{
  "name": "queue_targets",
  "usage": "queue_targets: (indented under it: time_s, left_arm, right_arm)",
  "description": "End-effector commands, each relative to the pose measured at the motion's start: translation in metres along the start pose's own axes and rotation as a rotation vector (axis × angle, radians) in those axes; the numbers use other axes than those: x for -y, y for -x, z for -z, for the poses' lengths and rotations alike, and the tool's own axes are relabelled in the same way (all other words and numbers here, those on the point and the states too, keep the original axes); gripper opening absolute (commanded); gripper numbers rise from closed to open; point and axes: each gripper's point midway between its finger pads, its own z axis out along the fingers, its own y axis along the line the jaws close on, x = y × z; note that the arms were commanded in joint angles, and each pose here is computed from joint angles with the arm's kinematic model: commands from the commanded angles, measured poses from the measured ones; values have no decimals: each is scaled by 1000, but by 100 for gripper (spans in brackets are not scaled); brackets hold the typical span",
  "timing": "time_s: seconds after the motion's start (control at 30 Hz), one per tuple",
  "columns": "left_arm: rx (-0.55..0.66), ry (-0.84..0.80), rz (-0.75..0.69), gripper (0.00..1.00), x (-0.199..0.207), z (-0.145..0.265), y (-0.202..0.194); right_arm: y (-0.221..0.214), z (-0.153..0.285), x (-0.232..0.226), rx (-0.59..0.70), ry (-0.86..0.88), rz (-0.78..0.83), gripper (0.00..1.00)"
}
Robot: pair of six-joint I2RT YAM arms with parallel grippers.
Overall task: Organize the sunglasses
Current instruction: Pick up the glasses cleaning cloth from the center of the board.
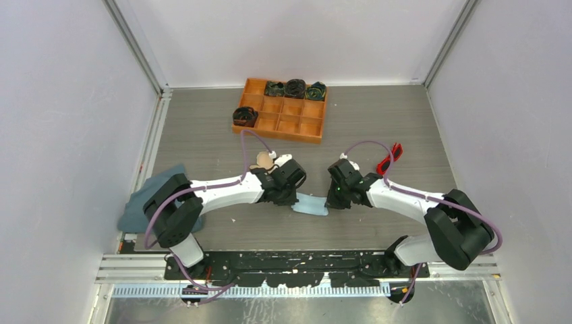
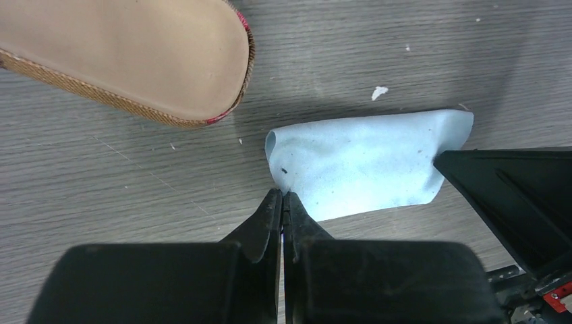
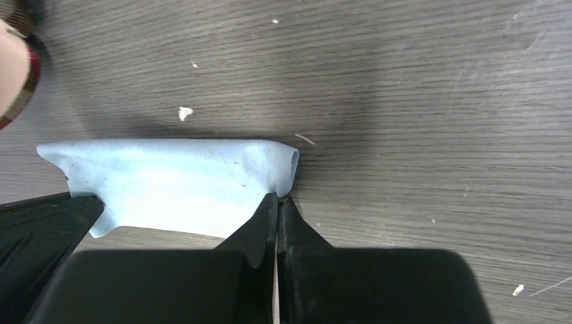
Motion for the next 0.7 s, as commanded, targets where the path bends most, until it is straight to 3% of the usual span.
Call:
queue_targets:
  time_s: [0.0, 0.23, 0.67]
  left_arm:
    - [76, -31, -35, 0, 11, 20, 22]
    - [102, -62, -56, 1, 20, 36, 39]
    - [163, -79, -46, 1, -3, 65, 86]
  right_arm:
    - [19, 20, -25, 53, 70, 15, 0]
    - [30, 31, -43, 76, 116, 14, 1]
    - [56, 39, -79, 115, 170, 15, 1]
